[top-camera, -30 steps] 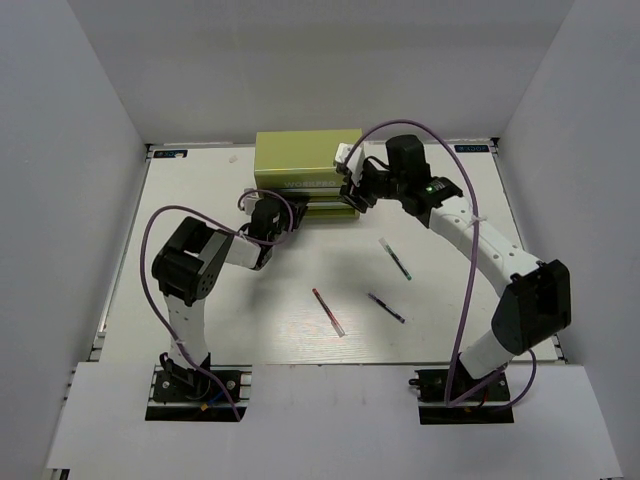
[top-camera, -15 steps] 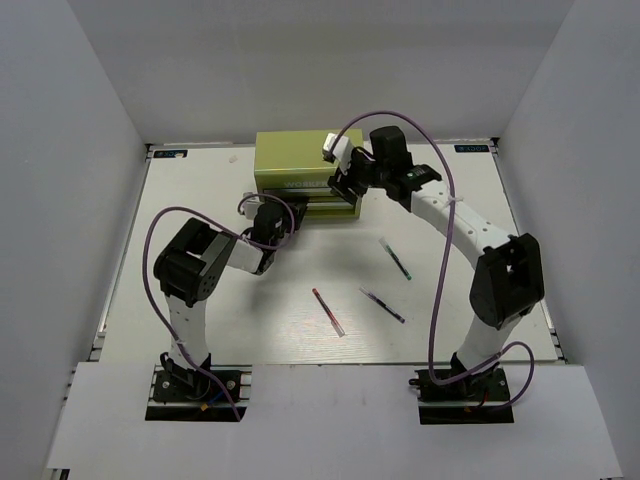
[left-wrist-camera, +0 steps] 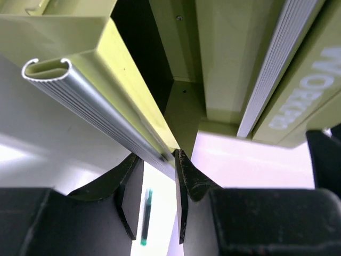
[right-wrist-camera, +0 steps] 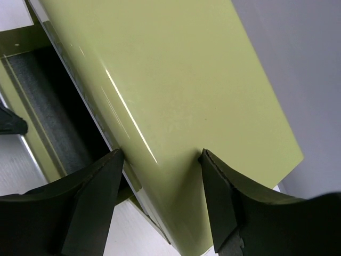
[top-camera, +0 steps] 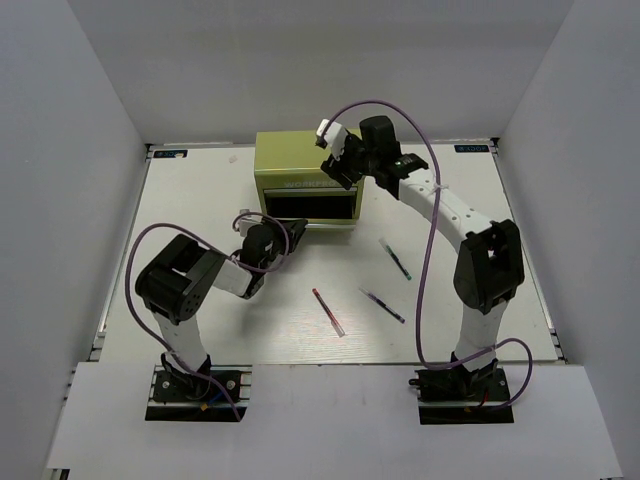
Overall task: Sort the stationery into containers
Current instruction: Open the drawer in the storage box, then pick up the pen from the drawer.
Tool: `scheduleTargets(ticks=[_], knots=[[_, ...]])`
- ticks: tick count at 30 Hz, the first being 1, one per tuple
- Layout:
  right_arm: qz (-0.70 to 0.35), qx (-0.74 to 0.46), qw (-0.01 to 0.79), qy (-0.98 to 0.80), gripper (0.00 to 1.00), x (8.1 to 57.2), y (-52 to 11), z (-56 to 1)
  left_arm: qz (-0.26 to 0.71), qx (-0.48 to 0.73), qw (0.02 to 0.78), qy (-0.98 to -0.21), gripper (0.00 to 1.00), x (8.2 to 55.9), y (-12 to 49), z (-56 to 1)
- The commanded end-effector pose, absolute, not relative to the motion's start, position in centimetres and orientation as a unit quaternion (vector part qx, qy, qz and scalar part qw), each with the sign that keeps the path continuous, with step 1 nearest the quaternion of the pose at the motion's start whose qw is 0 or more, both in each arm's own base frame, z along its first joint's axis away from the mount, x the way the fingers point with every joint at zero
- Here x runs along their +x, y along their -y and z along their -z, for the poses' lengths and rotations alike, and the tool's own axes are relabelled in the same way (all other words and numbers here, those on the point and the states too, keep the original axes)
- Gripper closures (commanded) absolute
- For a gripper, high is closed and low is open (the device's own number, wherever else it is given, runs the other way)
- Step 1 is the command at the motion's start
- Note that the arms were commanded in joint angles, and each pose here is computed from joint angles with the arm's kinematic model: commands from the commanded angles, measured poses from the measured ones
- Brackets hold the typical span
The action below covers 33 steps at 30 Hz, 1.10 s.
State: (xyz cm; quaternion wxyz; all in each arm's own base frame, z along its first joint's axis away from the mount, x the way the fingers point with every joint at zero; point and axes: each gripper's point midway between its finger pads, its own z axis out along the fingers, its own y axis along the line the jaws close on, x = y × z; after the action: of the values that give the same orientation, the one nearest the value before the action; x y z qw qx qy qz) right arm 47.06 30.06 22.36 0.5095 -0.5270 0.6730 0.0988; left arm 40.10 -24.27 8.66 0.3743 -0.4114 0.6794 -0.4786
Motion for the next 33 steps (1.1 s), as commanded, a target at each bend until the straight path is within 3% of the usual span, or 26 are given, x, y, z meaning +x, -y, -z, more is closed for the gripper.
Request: scheduleTargets(ticks=[1, 5, 8, 9, 12, 15, 21, 26, 33], knots=[[-0.075, -0.510, 0.506, -0.692, 0.34, 48.2, -29.2, -22.2, 0.472, -0.394, 0.418, -0.669, 0.93, 40.0, 22.6, -11.1], [-0.088, -0.513, 0.501, -0.691, 0.34, 47.5, -29.2, -22.2, 0.452, -0.388, 0.411, -0.690, 0.93, 39.1, 22.6, -10.5], [-0.112, -0.524, 0.510, -0.673, 0.34, 45.0, -29.0, -24.5, 0.450, -0.378, 0.412, -0.696, 0.79, 39.2, 22.9, -11.2], [-0.121, -0.529, 0.521, -0.659, 0.34, 44.3, -29.3, -24.1, 0.452, -0.373, 0.417, -0.695, 0.65, 39.4, 23.0, -11.9], [-0.122, -0.540, 0.552, -0.624, 0.30, 41.4, -28.2, -26.0, 0.442, -0.366, 0.420, -0.703, 0.37, 39.7, 23.1, -12.5], [-0.122, -0.537, 0.551, -0.627, 0.28, 39.5, -26.8, -26.3, 0.437, -0.353, 0.416, -0.715, 0.27, 39.7, 23.4, -12.7], [-0.117, -0.497, 0.520, -0.685, 0.30, 36.7, -22.8, -22.7, 0.444, -0.317, 0.404, -0.734, 0.23, 38.0, 23.9, -14.3], [-0.124, -0.476, 0.443, -0.749, 0.50, 34.4, -19.5, -17.2, 0.401, -0.284, 0.370, -0.788, 0.23, 34.2, 22.8, -12.5], [-0.109, -0.423, 0.364, -0.822, 0.54, 34.0, -15.8, -11.2, 0.356, -0.241, 0.347, -0.833, 0.23, 29.9, 20.8, -11.6]])
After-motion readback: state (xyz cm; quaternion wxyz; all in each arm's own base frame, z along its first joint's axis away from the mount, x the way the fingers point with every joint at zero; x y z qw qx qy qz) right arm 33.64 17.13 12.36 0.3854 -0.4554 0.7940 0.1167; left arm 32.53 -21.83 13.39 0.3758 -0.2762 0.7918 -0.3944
